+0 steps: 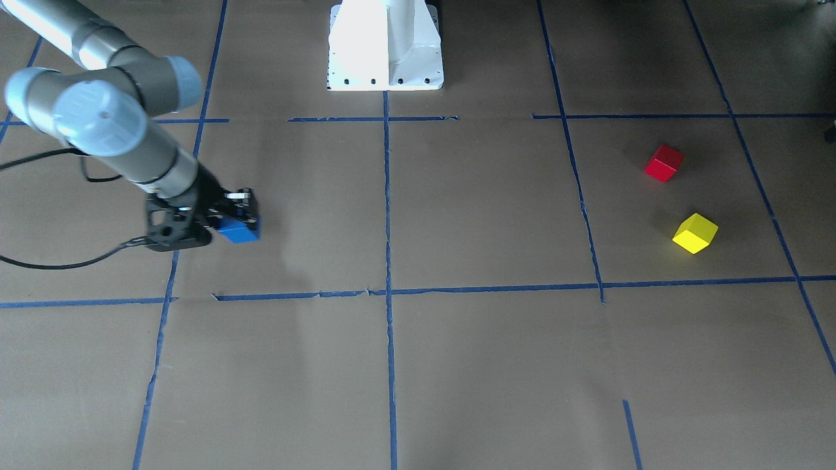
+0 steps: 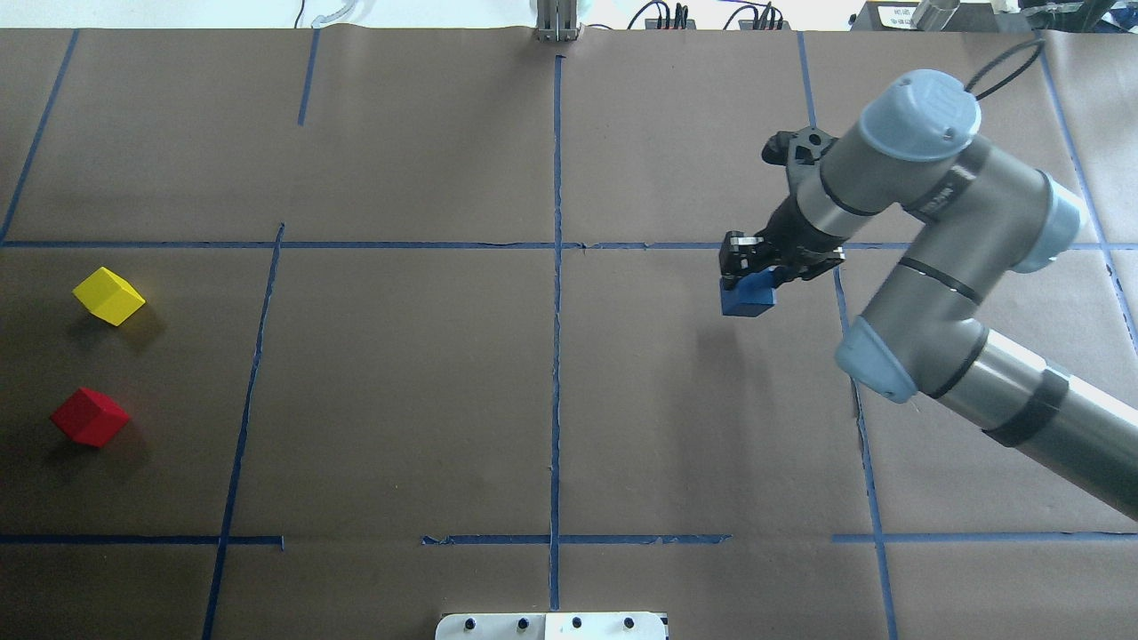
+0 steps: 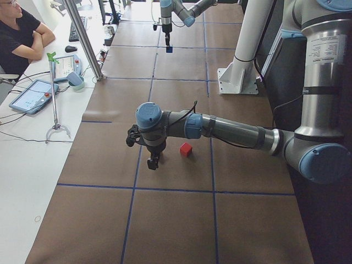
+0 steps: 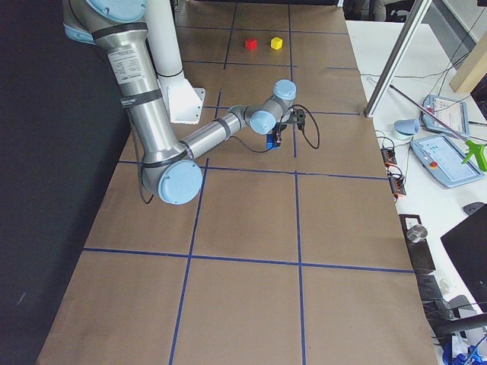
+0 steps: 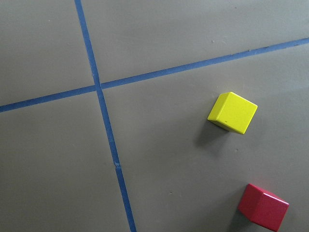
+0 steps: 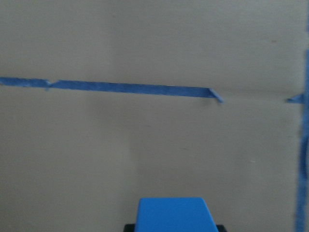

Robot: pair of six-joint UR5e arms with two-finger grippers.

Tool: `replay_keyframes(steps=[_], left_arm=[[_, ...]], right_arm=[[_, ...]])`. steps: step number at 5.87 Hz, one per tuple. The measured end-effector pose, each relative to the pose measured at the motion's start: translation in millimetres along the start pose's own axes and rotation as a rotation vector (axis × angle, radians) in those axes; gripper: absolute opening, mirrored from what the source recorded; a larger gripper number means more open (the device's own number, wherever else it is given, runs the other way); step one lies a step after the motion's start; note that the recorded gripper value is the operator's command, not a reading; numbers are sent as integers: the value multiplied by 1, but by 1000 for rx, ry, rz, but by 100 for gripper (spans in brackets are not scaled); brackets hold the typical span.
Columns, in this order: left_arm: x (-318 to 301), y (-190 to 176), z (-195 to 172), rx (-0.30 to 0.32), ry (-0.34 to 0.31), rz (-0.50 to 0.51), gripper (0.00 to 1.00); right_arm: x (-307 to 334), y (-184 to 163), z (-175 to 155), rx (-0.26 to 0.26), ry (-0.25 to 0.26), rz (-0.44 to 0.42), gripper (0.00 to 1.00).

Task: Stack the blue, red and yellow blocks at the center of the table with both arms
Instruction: 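Carry the blue cube with the right gripper to the table center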

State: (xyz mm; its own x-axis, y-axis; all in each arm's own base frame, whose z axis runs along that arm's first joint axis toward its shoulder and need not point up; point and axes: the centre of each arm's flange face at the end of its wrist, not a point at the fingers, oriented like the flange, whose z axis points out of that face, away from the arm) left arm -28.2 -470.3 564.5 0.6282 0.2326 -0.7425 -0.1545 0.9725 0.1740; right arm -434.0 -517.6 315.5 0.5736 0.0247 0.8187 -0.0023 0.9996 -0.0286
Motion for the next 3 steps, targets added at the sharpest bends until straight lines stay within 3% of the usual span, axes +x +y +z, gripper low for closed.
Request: replay_keyframes(steps=[3], left_arm=[[3, 0, -3, 6, 0, 5, 100]], right_arm=[[-137, -8, 36, 36, 38, 107, 1]])
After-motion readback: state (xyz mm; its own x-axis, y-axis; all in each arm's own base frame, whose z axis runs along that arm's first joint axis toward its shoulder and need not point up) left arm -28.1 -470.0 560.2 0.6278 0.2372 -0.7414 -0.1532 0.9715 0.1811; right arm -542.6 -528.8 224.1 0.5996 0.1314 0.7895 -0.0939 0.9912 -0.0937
